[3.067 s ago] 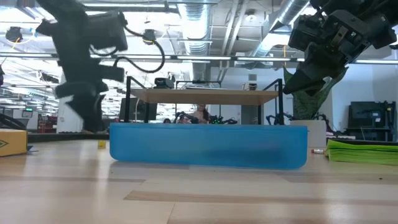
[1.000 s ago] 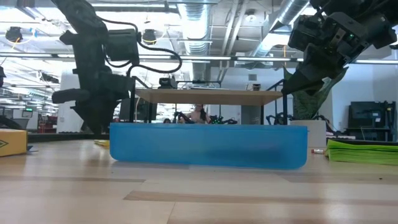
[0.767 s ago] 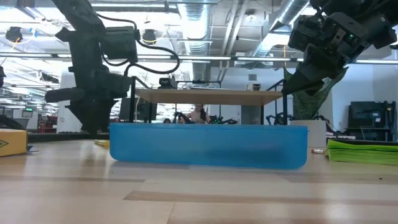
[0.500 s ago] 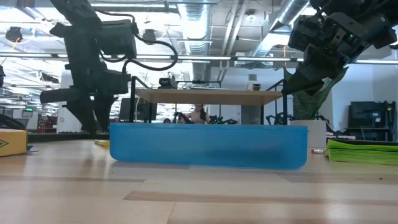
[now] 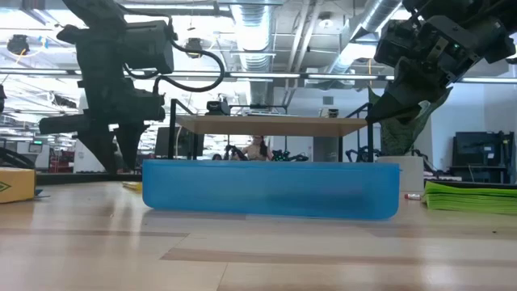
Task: Pack school essentials
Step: Put the yellow pen into the blue supply box
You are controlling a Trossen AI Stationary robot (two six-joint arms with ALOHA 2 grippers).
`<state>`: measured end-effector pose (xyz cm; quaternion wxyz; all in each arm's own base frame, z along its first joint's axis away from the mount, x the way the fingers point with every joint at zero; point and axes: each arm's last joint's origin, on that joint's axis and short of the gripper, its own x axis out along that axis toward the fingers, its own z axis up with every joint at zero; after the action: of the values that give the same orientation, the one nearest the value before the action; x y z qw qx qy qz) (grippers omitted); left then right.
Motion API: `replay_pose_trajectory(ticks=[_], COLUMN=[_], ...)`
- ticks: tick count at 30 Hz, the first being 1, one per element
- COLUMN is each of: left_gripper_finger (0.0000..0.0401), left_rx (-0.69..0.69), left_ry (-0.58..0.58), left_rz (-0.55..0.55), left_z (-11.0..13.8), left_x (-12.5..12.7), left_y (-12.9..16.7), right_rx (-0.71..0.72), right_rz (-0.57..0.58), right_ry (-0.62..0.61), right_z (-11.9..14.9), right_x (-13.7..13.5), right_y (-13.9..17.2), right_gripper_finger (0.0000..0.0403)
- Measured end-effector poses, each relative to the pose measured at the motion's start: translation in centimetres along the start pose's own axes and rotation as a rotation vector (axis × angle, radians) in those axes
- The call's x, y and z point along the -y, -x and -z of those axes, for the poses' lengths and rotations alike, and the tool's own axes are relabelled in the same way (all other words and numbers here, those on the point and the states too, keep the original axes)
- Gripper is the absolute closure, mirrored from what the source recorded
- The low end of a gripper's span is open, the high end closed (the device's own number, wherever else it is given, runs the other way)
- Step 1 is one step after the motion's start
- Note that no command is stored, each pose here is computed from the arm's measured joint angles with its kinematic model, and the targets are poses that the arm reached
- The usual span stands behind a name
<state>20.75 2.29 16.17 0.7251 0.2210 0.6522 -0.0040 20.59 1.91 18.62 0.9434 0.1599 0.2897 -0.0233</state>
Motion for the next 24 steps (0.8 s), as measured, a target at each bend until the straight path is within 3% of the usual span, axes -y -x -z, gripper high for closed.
replay_pose_trajectory(ticks=[13,24], left_gripper_finger=[0.0246,0.0246], left_rx=[0.074,0.039], left_ry=[0.002,-0.024], left_rz=[-0.009,0.065], left_z=[-0.2,0.2], left_x=[-1.5,-2.8], left_y=[-0.3,-2.5], right_rx=[-0.001,-0.005], right_rz=[0.000,-0.003], right_ry=[-0.009,-0.011], right_z=[0.0,0.0], right_x=[0.0,0.0], right_y=[0.0,0.0], right_gripper_finger=[0.0315,0.0315])
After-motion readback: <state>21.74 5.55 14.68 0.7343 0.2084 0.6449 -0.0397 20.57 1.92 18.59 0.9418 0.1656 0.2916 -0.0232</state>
